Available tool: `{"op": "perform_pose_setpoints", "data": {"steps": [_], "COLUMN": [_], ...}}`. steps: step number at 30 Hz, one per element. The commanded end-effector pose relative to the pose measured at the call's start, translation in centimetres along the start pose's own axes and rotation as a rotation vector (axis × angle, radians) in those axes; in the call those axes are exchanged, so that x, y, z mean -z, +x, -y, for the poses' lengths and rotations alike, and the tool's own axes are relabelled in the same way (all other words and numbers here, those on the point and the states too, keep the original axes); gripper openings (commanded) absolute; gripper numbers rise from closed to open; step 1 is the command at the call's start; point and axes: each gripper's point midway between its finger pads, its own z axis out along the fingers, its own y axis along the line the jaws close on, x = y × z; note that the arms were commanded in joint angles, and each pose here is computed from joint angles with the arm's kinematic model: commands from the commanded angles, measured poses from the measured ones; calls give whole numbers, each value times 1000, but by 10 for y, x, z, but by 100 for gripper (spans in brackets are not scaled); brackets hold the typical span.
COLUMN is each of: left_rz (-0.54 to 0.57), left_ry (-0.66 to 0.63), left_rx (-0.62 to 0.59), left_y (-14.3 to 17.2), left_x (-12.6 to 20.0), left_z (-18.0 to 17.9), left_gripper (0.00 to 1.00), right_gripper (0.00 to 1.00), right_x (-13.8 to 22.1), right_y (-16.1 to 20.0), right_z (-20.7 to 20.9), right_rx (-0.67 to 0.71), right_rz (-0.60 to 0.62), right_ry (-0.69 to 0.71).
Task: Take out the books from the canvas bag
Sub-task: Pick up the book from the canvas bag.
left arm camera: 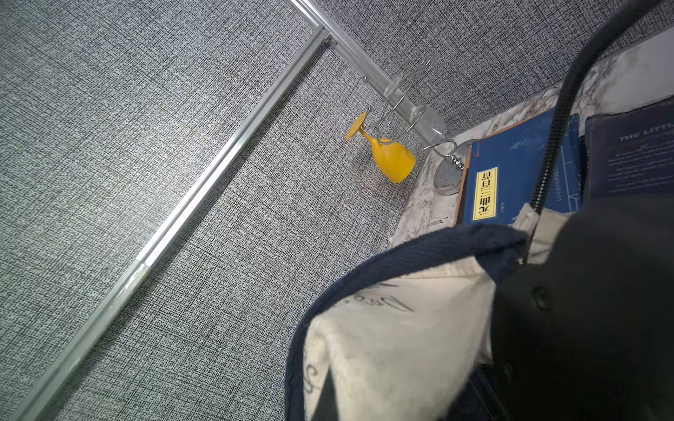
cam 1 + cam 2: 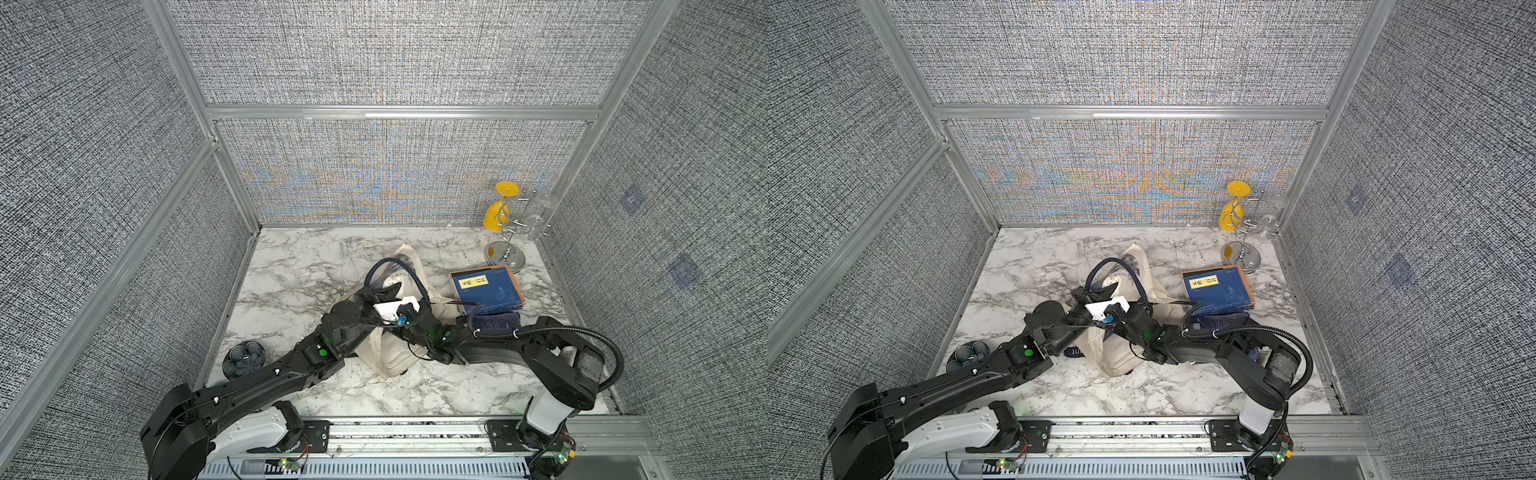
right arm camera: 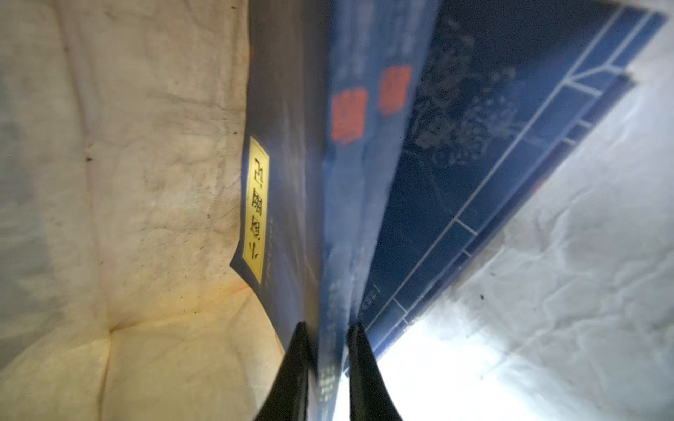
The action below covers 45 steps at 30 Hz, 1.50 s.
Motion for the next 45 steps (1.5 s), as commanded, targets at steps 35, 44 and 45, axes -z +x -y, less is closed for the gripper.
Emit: {"op": "perform_pose_setpoints", "data": {"steps": [35, 44, 45], "left_rz": [30, 49, 50], "left_ry": [18, 5, 6], "left_rx": [-12, -6, -5], "left_y": [-10, -13, -13], "left_x": [-4, -3, -3], "left_z": [0, -3, -3], "left_gripper": [0, 0, 0], "right_gripper": [33, 27, 27], "right_x": [-4, -11, -13], "right_y": [4, -16, -19], "right_z": [9, -4, -13], "right_rx": [59, 46, 50], "right_rz": [-47, 76, 95], "right_ry": [32, -67, -110]}}
